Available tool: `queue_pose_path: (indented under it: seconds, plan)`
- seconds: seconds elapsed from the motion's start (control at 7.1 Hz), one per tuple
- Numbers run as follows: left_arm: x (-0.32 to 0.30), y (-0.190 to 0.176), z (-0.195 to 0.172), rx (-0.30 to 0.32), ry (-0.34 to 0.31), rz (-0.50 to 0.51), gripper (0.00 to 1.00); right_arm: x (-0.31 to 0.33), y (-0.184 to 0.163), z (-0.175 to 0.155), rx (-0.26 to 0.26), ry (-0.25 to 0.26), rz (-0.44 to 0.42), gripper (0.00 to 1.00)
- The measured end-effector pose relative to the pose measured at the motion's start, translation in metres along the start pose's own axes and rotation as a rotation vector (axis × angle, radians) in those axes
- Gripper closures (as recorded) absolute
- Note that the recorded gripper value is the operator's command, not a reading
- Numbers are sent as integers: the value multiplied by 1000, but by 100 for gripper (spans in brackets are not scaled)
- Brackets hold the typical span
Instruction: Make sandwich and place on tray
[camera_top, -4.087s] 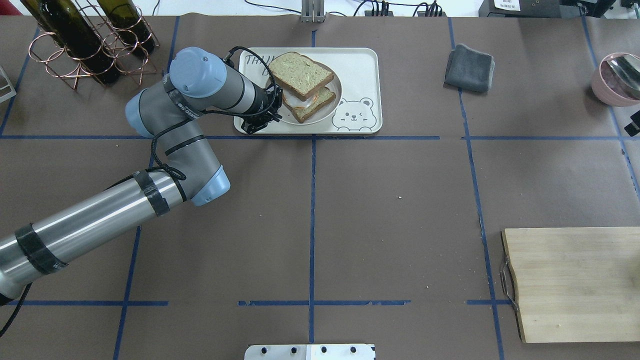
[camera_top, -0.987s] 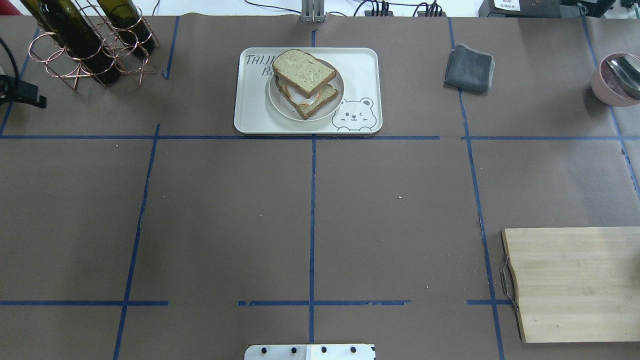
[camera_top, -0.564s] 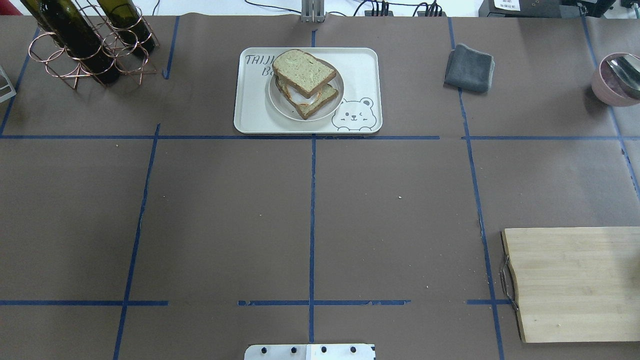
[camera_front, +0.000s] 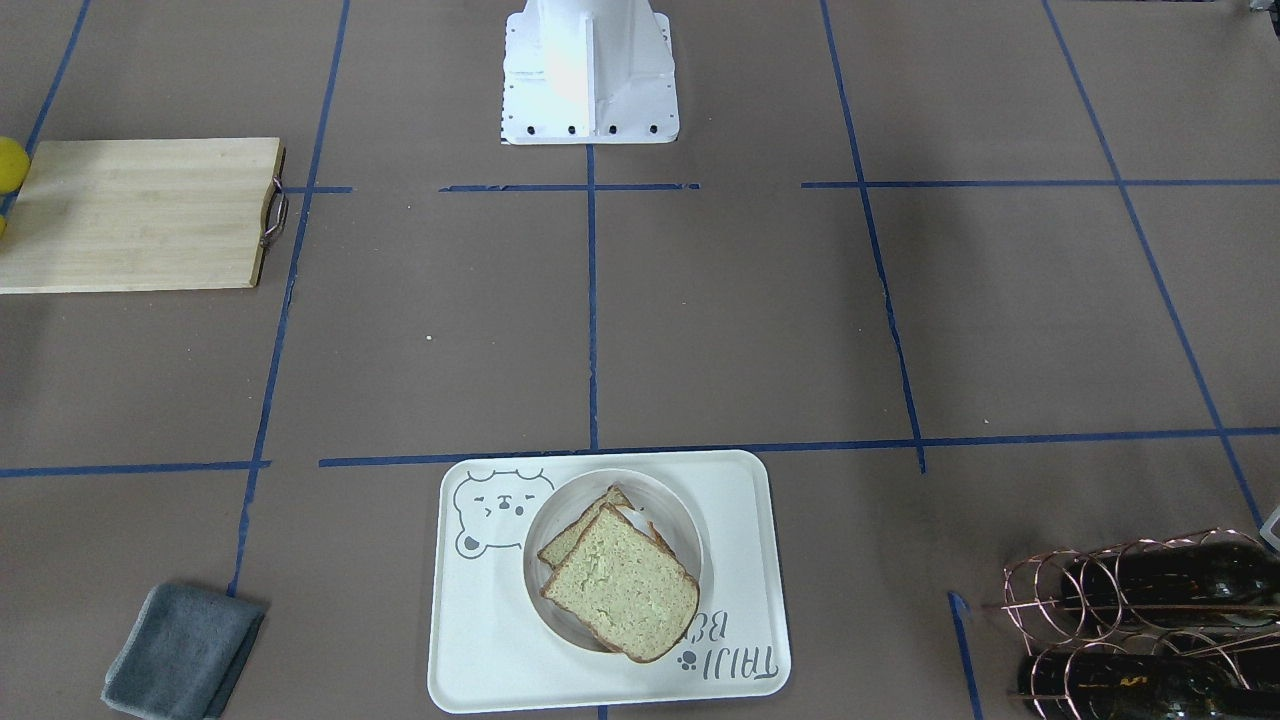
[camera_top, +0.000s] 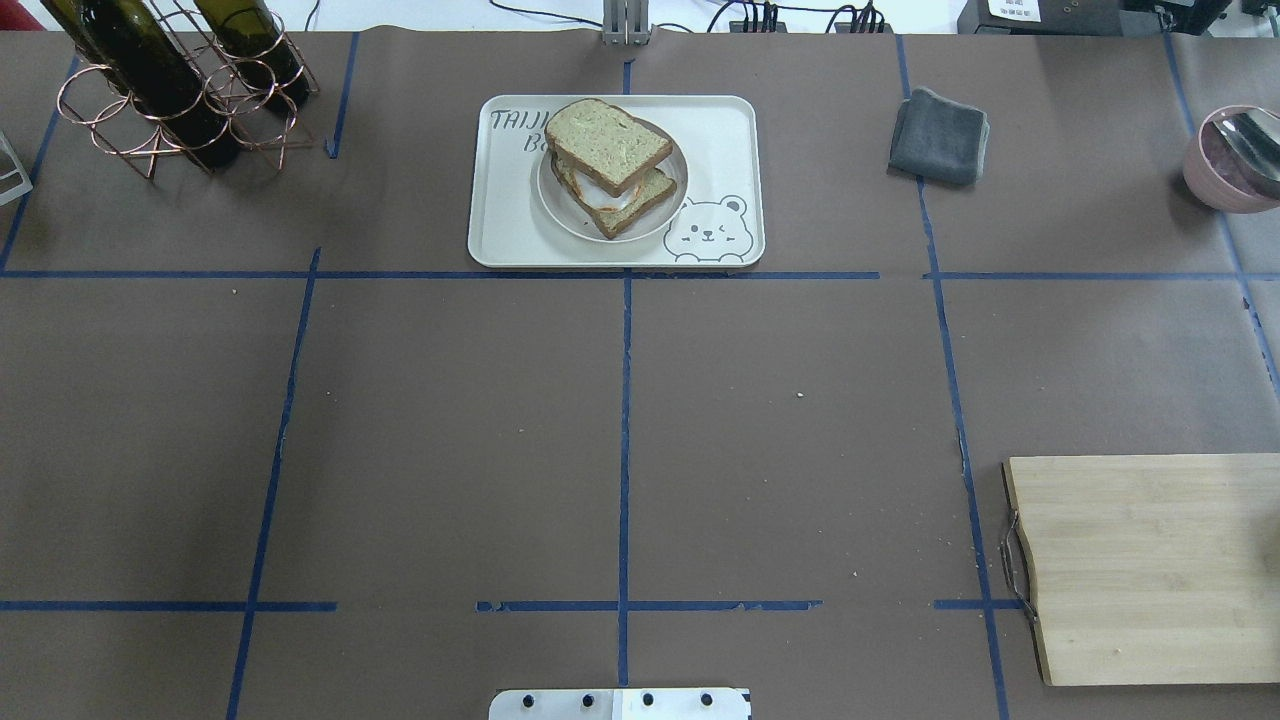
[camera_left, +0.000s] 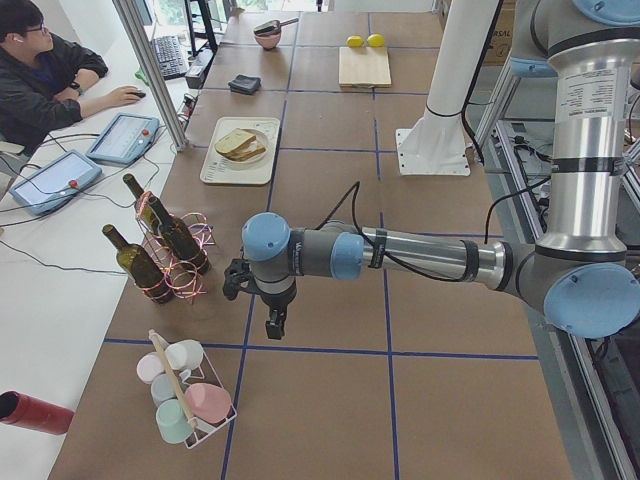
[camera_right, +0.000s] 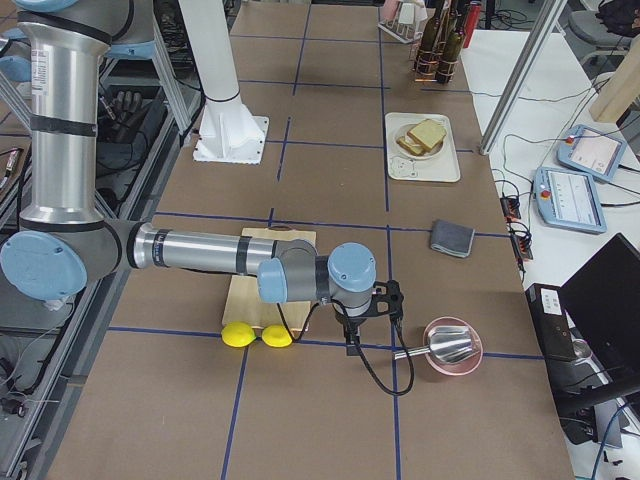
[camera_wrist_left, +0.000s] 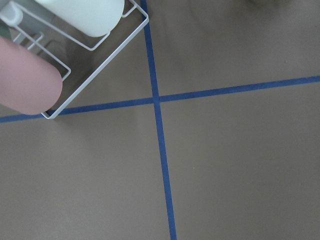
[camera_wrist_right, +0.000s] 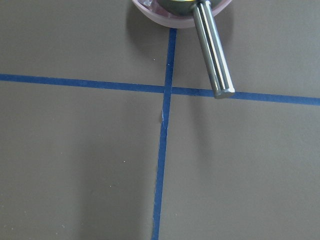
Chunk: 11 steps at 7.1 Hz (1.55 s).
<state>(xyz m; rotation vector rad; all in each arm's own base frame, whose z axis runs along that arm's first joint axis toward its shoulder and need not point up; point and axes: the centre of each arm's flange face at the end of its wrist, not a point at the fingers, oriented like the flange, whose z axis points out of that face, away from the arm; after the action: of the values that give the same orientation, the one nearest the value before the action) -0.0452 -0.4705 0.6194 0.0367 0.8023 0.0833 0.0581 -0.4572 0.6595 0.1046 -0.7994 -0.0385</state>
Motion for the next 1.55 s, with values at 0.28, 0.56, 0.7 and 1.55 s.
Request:
queue_pose_path:
  seconds: [0.28,0.56,0.7,1.55]
  plan:
    - [-20,18,5,-8,17,-34,0,-2,-10,-14,30,0,-2,0]
    - [-32,29,6,-9,42,-63,0,-2,-14,-20,42,0,3,0]
    - [-33,31,7,-9,48,-66,0,-2,-14,-21,43,-1,18,0]
    - [-31,29,3,-1,48,-60,0,1,-5,-16,37,-29,72,0]
